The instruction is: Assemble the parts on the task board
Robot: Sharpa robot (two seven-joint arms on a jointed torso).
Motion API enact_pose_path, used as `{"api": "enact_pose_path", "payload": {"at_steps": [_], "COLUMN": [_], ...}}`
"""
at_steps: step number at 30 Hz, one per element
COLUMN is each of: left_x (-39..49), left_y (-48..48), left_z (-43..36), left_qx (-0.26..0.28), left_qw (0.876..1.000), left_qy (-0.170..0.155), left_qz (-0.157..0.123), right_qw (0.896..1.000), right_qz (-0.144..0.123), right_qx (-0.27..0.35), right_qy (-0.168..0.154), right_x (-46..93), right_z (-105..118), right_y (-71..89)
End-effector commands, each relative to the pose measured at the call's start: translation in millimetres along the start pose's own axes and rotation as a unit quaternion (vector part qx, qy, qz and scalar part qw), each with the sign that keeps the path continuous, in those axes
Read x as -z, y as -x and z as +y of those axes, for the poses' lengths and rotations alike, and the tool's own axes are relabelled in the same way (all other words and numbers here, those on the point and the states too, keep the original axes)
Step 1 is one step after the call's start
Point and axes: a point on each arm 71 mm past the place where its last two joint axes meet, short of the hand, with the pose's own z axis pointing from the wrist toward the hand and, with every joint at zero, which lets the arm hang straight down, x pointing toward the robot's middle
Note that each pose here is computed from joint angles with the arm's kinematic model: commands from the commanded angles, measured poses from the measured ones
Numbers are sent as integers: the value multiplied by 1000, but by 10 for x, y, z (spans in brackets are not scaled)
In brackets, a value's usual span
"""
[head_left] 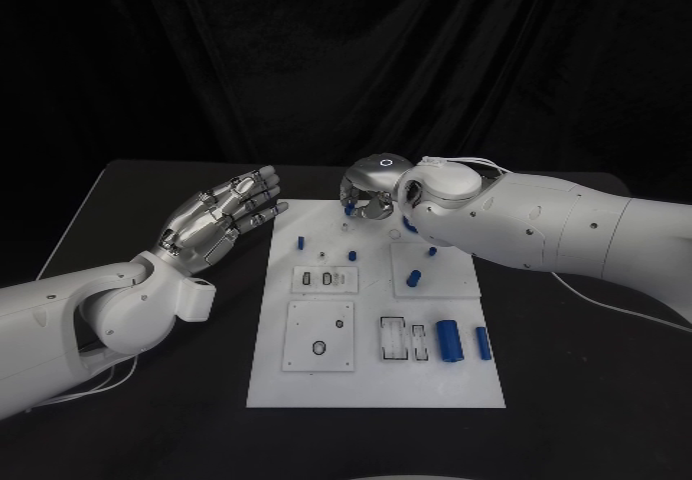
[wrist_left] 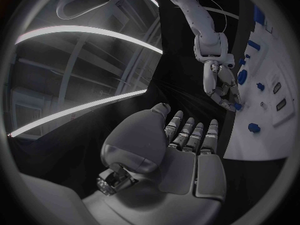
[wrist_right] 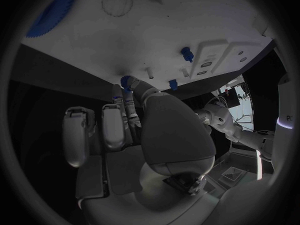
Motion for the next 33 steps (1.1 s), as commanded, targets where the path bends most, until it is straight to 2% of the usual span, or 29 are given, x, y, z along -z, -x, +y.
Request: {"api": "enact_pose_path", "payload": {"at_steps": [1, 10, 19, 26, 33], "left_x": [4, 4, 36, 75, 100], "left_y": [-14, -5, 20, 44, 63], "left_z": [-149, -148, -165, -186, -200], "left_qx": [8, 8, 6, 3, 1], "left_qw": [995, 995, 995, 995, 995], "left_qy": [-103, -102, -102, -102, -102], "left_qz": [5, 5, 1, -3, -7], "right_qw": [1000, 1000, 999, 999, 997], "right_qz": [9, 2, -17, -54, -77], "right_qx": [0, -1, 3, 5, 5], "right_qy": [-17, -27, -33, -8, 1], "right_x": [-5, 23, 145, 410, 706], "right_z": [-17, -67, -233, -372, -517], "right_y": [-25, -33, 57, 218, 294]}}
